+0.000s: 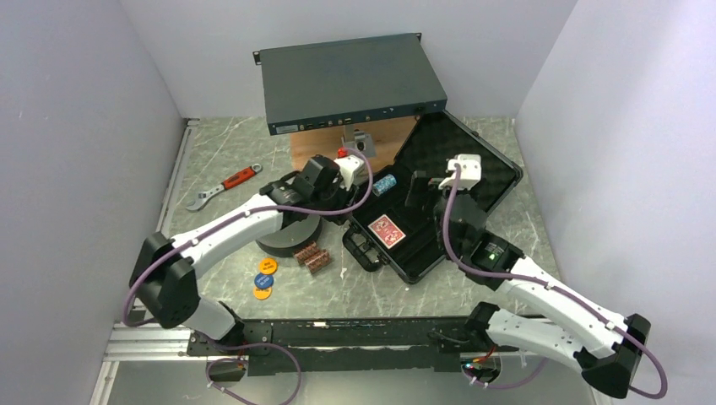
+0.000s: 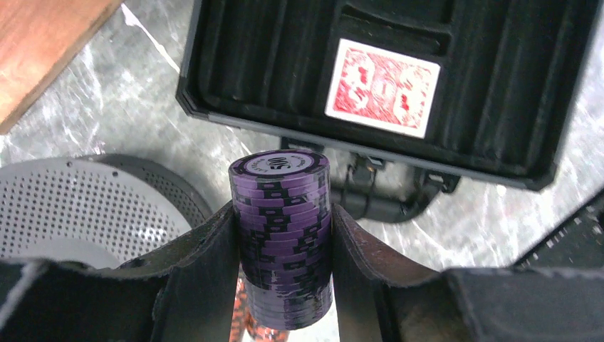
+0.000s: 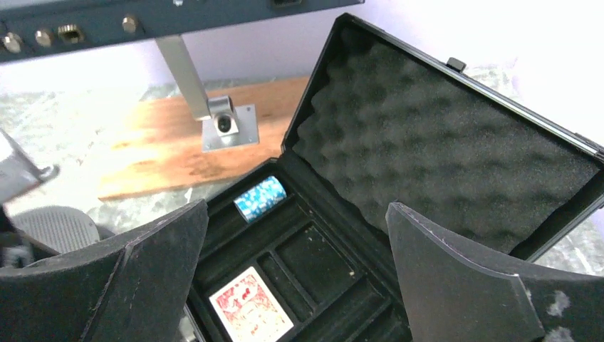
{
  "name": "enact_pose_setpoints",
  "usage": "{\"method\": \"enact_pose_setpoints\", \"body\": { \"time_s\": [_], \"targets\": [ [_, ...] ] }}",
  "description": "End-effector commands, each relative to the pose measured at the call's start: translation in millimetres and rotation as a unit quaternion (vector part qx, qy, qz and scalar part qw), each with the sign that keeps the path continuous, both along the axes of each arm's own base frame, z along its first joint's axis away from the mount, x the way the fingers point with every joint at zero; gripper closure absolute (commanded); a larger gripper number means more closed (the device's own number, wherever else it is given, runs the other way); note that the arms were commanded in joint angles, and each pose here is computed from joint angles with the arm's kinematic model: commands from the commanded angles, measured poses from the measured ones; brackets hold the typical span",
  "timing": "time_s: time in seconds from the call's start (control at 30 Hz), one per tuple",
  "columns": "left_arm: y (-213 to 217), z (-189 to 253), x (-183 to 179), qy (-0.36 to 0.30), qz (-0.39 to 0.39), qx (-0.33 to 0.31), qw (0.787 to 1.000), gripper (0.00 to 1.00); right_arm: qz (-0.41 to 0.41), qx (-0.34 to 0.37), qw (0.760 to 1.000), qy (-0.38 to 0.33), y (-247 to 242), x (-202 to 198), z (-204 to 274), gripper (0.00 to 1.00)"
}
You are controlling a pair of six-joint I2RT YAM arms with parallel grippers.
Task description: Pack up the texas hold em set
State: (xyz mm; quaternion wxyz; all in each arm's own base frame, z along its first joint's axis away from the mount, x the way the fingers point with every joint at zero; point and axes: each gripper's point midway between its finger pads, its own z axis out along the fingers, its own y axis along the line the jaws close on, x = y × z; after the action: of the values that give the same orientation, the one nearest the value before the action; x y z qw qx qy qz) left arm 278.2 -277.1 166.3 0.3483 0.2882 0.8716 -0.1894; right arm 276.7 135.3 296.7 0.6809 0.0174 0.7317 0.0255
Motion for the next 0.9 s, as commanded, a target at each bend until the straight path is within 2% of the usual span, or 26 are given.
{"method": "enact_pose_setpoints", "body": {
  "time_s": [0.0,0.07,0.33,0.7,0.87],
  "targets": [
    [-24.2,20.1,35.6,-0.067,0.013,-0.036,0.997,1.00,0.013,0.055,0.998,0.015,-0.2,7.0,7.3,0.00],
    [-27.7,14.7,48.2,-0.074,0.025,-0.026,0.997,1.00,0.000,0.062,0.998,0.020,-8.9,13.7,5.2,0.00],
    [-55.9,-3.9,82.2,-0.112,-0.006,0.008,0.994,1.00,0.000,0.084,0.996,0.020,-21.4,20.3,0.0,0.00],
    [-71.7,-12.7,114.4,-0.157,-0.048,0.060,0.985,1.00,0.006,0.096,0.995,0.022,-21.7,19.3,-7.1,0.00],
    [-79.1,-28.7,125.2,-0.155,-0.064,0.069,0.983,1.00,0.005,0.098,0.995,0.012,-26.4,15.2,-2.1,0.00]
  ]
}}
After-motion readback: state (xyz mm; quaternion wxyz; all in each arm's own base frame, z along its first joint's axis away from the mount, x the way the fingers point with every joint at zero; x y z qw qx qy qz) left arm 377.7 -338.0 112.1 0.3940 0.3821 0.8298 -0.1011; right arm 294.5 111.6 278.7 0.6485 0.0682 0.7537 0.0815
